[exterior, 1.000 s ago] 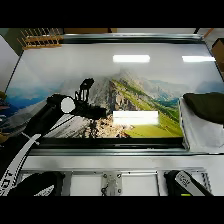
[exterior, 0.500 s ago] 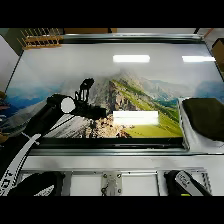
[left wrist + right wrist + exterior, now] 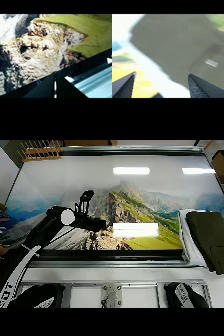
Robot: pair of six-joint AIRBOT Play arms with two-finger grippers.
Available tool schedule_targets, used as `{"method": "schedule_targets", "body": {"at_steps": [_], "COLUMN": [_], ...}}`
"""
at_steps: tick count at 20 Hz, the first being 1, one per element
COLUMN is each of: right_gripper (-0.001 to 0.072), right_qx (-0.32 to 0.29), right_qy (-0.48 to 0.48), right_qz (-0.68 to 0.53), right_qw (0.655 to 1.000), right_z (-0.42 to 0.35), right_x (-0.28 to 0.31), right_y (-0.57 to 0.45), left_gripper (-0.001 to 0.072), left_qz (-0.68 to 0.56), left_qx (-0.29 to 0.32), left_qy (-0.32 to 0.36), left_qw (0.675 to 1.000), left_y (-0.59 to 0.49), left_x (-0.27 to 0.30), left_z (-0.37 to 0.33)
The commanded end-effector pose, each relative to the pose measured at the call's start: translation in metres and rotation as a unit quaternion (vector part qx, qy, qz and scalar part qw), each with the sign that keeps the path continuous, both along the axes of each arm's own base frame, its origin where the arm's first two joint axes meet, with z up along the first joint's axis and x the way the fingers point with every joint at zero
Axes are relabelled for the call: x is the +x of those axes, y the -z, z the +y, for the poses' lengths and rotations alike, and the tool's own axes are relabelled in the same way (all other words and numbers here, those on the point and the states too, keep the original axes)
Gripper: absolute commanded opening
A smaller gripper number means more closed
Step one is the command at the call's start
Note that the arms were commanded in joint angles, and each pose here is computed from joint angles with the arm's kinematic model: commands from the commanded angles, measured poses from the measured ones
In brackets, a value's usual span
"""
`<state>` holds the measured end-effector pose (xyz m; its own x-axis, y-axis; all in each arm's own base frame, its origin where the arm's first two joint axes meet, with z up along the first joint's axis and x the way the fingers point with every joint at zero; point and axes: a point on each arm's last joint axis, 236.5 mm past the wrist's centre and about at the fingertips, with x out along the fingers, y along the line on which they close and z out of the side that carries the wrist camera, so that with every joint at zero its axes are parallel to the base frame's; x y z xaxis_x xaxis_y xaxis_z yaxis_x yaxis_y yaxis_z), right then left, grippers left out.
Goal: Fold the clothes and pants, and hang the long-sleeved shirts on hangers.
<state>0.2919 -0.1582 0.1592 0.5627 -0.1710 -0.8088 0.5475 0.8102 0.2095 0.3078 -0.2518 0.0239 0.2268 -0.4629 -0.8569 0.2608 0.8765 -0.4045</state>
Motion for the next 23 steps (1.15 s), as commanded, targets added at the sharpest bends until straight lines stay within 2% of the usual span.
{"method": "schedule_targets", "body": {"at_steps": [1,4,5,6,7,8,23], "right_gripper": [0.0716,0.0712,0.0673,0.0443,0.0134,0.0041,0.0037], "right_qx": [0.065,0.078,0.082,0.087,0.090,0.092,0.096], "right_qy": [-0.181,-0.276,-0.296,-0.314,-0.327,-0.336,-0.346], "right_qz": [-0.102,-0.073,-0.065,-0.058,-0.053,-0.049,-0.046], "right_qw": [0.976,0.955,0.950,0.944,0.939,0.936,0.932], "right_z": [0.113,0.175,0.189,0.202,0.212,0.219,0.227], "right_x": [0.045,0.048,0.048,0.048,0.048,0.048,0.048], "right_y": [-0.033,-0.014,-0.009,-0.005,-0.002,0.000,0.002], "left_gripper": [0.0020,0.0020,0.0020,0.0020,0.0020,0.0020,0.0020], "left_qz": [0.000,0.001,0.001,0.001,0.001,0.001,0.001], "left_qx": [0.000,-0.001,-0.001,-0.001,-0.001,-0.001,-0.001], "left_qy": [0.000,0.000,0.000,0.000,0.000,0.000,0.000], "left_qw": [1.000,1.000,1.000,1.000,1.000,1.000,1.000], "left_y": [0.000,0.000,0.000,0.000,0.000,0.000,0.000], "left_x": [0.000,0.000,0.000,0.000,0.000,0.000,0.000], "left_z": [0.000,0.000,0.000,0.000,0.000,0.000,0.000]}}
